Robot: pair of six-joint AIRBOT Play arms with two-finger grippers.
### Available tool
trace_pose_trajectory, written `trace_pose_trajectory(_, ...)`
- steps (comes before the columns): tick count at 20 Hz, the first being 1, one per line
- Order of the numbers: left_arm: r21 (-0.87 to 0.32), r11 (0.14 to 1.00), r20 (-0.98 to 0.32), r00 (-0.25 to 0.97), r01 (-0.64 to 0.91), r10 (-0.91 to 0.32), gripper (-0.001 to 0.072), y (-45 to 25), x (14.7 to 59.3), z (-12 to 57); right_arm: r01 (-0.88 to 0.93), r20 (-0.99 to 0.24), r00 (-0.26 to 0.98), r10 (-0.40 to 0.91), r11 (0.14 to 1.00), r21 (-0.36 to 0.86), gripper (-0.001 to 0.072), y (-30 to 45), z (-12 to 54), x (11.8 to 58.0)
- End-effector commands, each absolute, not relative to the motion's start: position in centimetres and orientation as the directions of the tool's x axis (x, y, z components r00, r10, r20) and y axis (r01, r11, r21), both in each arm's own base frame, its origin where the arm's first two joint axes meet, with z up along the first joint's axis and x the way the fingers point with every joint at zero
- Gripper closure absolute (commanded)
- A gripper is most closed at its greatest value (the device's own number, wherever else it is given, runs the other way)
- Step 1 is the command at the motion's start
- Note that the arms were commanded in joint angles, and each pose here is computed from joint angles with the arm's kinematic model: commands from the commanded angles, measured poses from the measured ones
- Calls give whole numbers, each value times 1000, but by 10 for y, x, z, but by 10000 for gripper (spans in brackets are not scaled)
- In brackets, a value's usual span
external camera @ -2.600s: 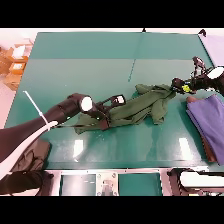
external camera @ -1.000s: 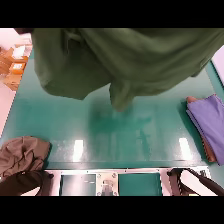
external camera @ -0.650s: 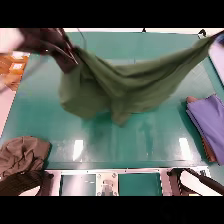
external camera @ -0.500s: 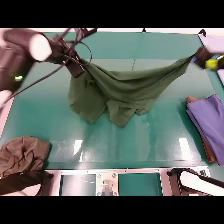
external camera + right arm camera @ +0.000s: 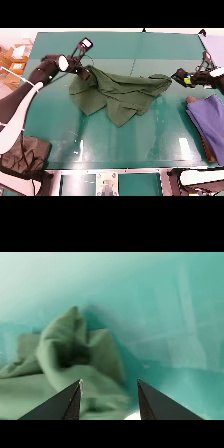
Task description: Fold the shirts.
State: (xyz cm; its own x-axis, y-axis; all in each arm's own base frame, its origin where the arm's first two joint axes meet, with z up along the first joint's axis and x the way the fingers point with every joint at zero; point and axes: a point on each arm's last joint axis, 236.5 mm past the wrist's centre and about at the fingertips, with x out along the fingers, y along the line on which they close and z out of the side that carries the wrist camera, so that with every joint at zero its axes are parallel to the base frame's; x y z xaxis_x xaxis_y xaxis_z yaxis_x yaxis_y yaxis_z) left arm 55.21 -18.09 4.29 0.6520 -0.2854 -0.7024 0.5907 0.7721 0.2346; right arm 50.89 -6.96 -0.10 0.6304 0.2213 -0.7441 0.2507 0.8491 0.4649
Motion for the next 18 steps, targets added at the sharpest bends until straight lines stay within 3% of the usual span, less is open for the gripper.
trace_pose_trajectory(1,104,852,-781,573,513,-250,141,-147,539,67,235,-802,533,268,865,444,297,-84,19,476)
trace_pose_trajectory(4,-12,927,-856,475,375,-204,140,-98,509,84,287,-828,462,318,829,479,298,-79,27,432)
trace_pose_trajectory(6,-112,958,-930,312,263,-194,141,-72,473,65,297,-838,417,352,819,492,298,-56,12,403)
trace_pose_trajectory(9,-311,943,-947,52,120,-318,141,-73,415,23,297,-852,309,424,808,510,295,1,-37,368)
trace_pose_trajectory(11,-405,913,-913,-59,49,-403,141,-91,386,-8,278,-862,263,434,821,498,295,37,-71,355)
trace_pose_trajectory(14,-499,866,-861,-97,-25,-499,141,-127,366,-46,222,-867,219,447,843,491,297,84,-100,350)
trace_pose_trajectory(18,-490,871,-864,-112,-28,-490,141,-154,347,-82,244,-843,219,491,809,534,298,114,-114,360)
